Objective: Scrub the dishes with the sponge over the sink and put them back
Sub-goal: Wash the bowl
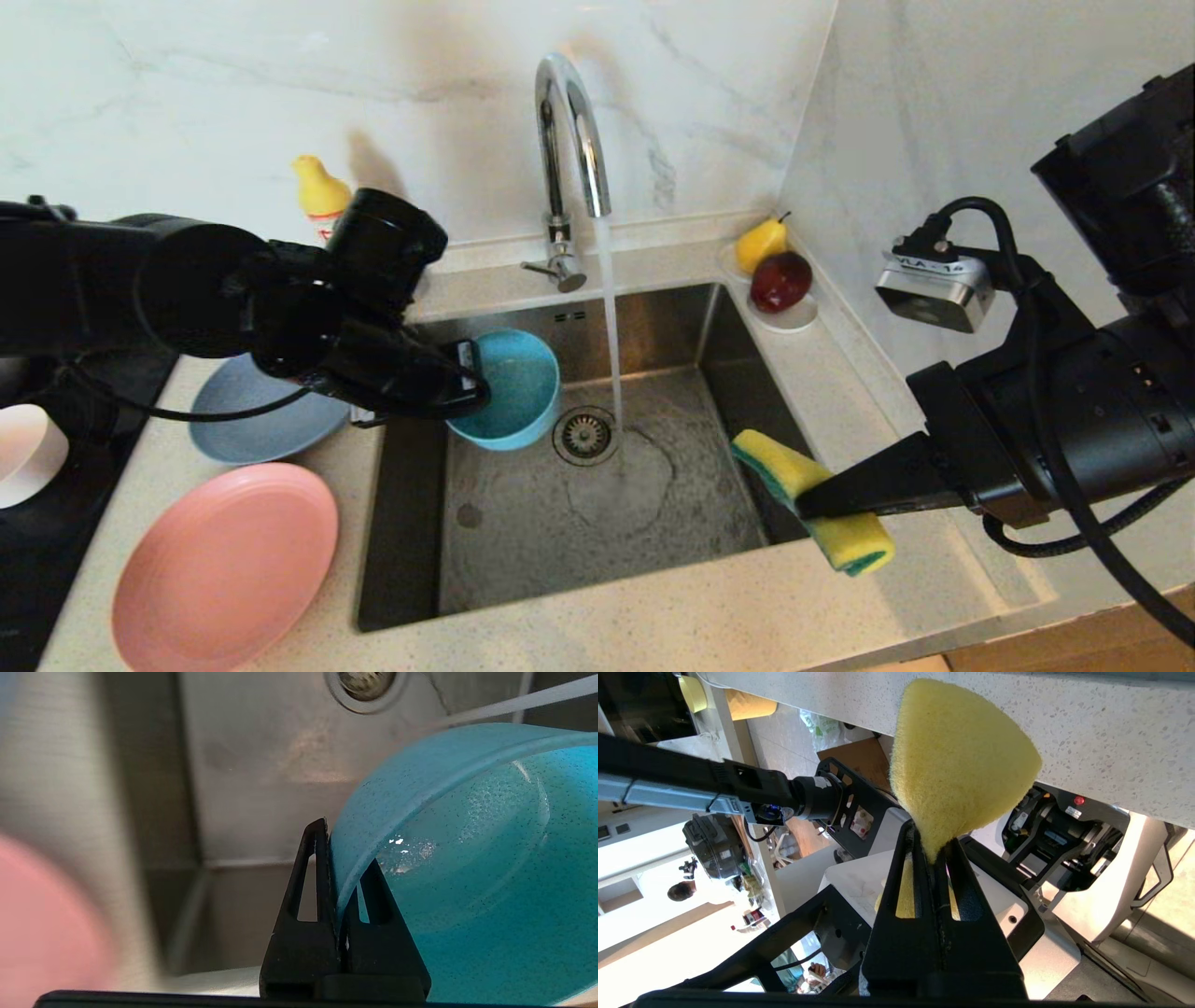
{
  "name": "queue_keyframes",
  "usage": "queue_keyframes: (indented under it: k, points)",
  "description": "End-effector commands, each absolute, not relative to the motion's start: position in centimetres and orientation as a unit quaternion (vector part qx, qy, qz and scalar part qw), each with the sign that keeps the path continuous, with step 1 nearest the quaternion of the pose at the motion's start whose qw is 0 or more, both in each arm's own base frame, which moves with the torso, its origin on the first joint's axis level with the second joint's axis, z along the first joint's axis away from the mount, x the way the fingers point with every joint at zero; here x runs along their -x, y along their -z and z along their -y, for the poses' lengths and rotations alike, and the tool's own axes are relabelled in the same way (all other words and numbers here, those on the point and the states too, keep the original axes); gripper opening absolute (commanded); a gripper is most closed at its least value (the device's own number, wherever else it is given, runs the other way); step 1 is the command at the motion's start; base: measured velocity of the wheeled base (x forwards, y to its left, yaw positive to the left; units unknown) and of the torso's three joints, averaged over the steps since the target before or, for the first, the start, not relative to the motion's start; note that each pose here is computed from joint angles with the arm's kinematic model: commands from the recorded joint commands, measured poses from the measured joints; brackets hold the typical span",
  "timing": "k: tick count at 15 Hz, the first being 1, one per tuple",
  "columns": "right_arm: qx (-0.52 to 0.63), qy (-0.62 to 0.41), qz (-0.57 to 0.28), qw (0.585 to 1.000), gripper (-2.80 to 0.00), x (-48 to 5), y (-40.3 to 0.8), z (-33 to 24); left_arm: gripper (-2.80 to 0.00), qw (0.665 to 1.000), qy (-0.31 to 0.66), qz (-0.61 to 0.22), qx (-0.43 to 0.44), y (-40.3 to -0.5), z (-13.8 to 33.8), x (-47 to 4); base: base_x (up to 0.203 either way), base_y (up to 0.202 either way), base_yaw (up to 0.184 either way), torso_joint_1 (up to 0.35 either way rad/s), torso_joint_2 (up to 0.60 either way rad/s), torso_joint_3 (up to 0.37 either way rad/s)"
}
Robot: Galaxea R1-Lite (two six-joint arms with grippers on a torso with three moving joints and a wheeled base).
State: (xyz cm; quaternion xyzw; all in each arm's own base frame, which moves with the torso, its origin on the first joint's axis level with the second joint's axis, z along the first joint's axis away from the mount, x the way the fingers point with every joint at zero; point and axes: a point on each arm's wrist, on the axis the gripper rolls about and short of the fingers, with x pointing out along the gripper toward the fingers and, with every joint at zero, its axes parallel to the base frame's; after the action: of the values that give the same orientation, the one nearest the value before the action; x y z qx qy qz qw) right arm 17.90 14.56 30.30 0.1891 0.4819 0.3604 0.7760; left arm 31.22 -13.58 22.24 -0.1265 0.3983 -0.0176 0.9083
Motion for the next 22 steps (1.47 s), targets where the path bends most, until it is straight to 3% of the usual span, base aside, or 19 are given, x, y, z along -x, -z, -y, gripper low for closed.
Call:
queue_keyframes:
  k: [1, 11, 22]
  points:
    - [-0.190, -0.360, -0.483, 0.775, -2.80, -17.8, -30.3, -14.5, -2.80, 0.895, 0.011, -0.427, 0.129, -19.3, 15.8, -33.7, 0.000, 0.000, 0.000, 0.000, 0.00, 0.000]
    - [-0.191, -0.363, -0.479, 0.776, -2.80, -17.7, -30.5, -14.4, -2.80, 0.889, -0.022, -0.426, 0.166, -15.1, 19.8, -39.0, 0.000, 0.000, 0.000, 0.000, 0.00, 0.000]
    - [-0.192, -0.364, -0.478, 0.776, -2.80, -17.5, -30.5, -14.3, -2.80, 0.894, -0.011, -0.411, 0.180, -14.5, 22.0, -40.5, 0.000, 0.000, 0.000, 0.000, 0.00, 0.000]
